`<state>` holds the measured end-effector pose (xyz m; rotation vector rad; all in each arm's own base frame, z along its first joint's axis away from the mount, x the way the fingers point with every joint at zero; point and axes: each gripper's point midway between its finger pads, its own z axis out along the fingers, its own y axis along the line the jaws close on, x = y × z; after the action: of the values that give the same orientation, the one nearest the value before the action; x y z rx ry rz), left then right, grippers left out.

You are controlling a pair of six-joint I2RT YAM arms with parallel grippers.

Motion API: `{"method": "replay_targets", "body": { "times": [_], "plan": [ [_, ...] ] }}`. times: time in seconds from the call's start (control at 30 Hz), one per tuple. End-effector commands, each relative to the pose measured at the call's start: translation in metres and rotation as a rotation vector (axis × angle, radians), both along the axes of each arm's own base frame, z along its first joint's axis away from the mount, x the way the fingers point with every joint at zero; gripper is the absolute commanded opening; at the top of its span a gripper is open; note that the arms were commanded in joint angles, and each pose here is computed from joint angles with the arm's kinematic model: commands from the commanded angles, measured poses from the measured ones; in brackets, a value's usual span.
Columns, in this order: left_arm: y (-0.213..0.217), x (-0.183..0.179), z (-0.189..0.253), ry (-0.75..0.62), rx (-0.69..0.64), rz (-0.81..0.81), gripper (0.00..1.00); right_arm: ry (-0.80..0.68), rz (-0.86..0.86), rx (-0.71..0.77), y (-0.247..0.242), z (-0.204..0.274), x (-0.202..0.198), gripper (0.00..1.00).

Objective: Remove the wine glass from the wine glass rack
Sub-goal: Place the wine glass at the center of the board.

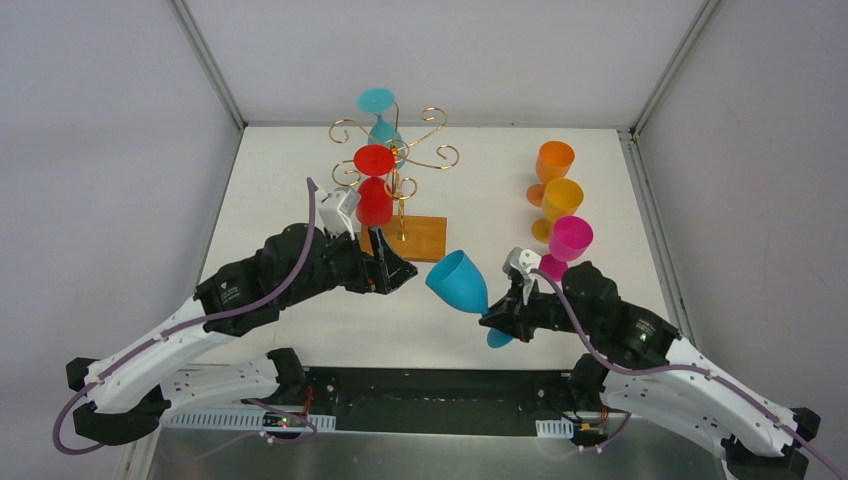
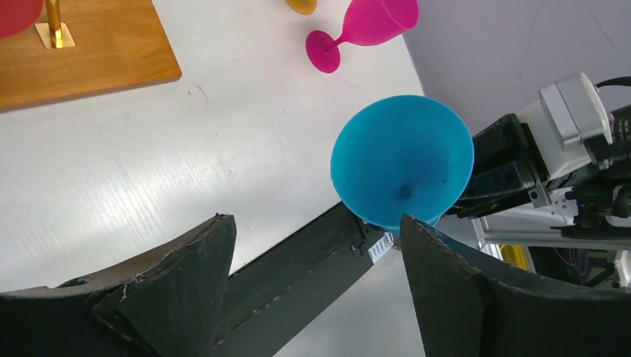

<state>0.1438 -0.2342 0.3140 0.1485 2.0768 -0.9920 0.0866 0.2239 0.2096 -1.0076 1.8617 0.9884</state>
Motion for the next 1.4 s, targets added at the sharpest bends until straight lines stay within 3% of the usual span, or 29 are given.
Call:
{"method": "replay_targets", "body": {
  "times": [0.0, 0.5, 0.8, 0.97, 1.27, 1.37],
  "plan": [
    [-0.004, 0.004, 0.005, 0.056, -0.052, 0.049, 0.82, -0.192, 0.138, 0.041, 0.010, 0.024, -0.001, 0.00],
    [-0.015, -0.003, -0.008, 0.155, -0.060, -0.011, 0.76, -0.363, 0.248, 0.083, 0.040, 0.062, -0.001, 0.00],
    [-0.014, -0.004, -0.013, 0.194, -0.070, -0.037, 0.56, -0.406, 0.262, 0.058, 0.052, 0.067, 0.001, 0.00],
    [-0.012, -0.006, -0.012, 0.200, -0.082, -0.047, 0.32, -0.406, 0.262, 0.065, 0.057, 0.067, 0.002, 0.00],
    [-0.019, -0.014, -0.013, 0.216, -0.107, -0.118, 0.16, -0.419, 0.251, 0.084, 0.065, 0.070, 0.007, 0.00],
    [-0.021, -0.015, -0.014, 0.214, -0.110, -0.140, 0.06, -0.423, 0.249, 0.083, 0.066, 0.070, 0.008, 0.00]
  ]
}}
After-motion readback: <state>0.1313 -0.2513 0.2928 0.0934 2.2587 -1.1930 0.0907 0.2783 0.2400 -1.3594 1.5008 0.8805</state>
